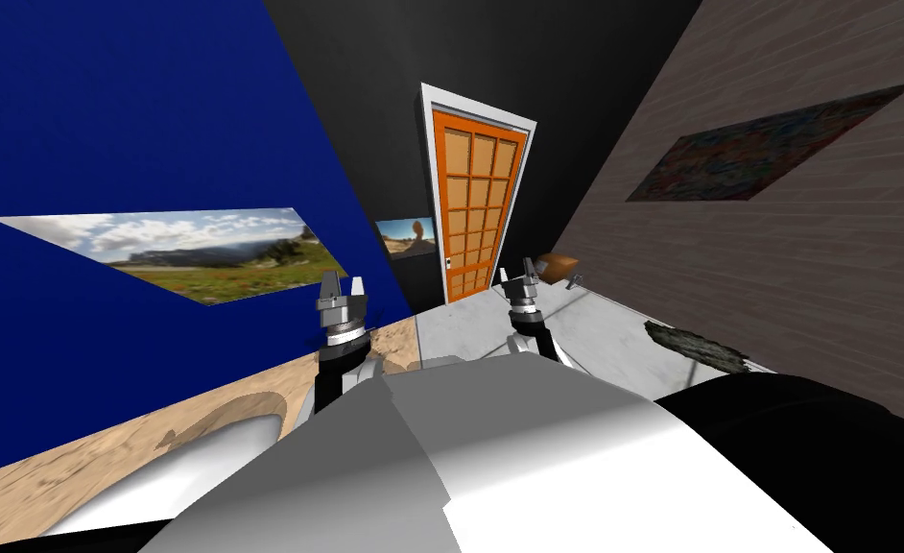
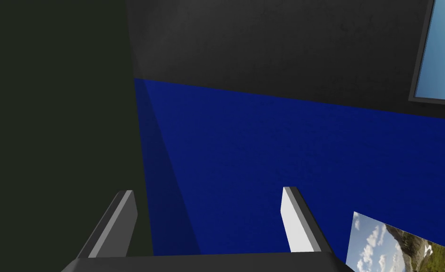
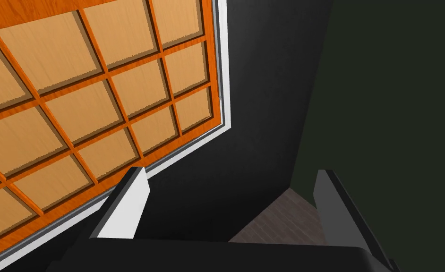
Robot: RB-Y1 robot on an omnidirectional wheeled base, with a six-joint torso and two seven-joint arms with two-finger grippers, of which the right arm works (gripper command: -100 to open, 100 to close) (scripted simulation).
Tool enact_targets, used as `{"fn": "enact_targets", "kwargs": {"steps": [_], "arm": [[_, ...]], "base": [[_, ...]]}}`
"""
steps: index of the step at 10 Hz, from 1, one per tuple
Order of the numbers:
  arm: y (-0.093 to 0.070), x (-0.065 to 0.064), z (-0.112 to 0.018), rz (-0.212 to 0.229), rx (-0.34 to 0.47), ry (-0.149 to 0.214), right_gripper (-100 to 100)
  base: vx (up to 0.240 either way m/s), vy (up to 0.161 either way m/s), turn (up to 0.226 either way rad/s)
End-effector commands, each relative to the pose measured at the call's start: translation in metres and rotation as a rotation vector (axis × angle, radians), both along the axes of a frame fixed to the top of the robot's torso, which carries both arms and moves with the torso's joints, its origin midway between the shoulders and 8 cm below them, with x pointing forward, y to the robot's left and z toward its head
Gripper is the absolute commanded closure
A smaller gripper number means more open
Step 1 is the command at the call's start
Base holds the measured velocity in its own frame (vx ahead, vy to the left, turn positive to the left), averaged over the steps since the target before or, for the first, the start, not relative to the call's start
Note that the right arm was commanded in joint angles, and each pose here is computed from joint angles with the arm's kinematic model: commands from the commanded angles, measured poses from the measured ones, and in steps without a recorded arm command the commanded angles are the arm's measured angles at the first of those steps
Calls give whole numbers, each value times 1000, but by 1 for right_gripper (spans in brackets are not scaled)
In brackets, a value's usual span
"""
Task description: Pull the door open
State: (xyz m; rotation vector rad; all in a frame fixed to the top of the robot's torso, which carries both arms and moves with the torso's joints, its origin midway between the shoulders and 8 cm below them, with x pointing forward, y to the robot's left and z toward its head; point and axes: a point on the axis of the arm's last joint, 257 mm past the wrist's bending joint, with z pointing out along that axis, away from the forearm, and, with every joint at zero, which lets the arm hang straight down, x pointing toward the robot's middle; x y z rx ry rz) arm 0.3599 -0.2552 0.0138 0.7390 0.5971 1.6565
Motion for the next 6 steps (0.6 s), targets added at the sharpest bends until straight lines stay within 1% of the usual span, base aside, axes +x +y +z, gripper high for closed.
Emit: {"fn": "enact_targets", "kwargs": {"steps": [1, 6], "arm": [[2, 3, -9, 34, 31, 15, -100], [7, 17, -43, 137, 131, 67, -100]], "base": [[93, 13, 45], [96, 23, 42]]}}
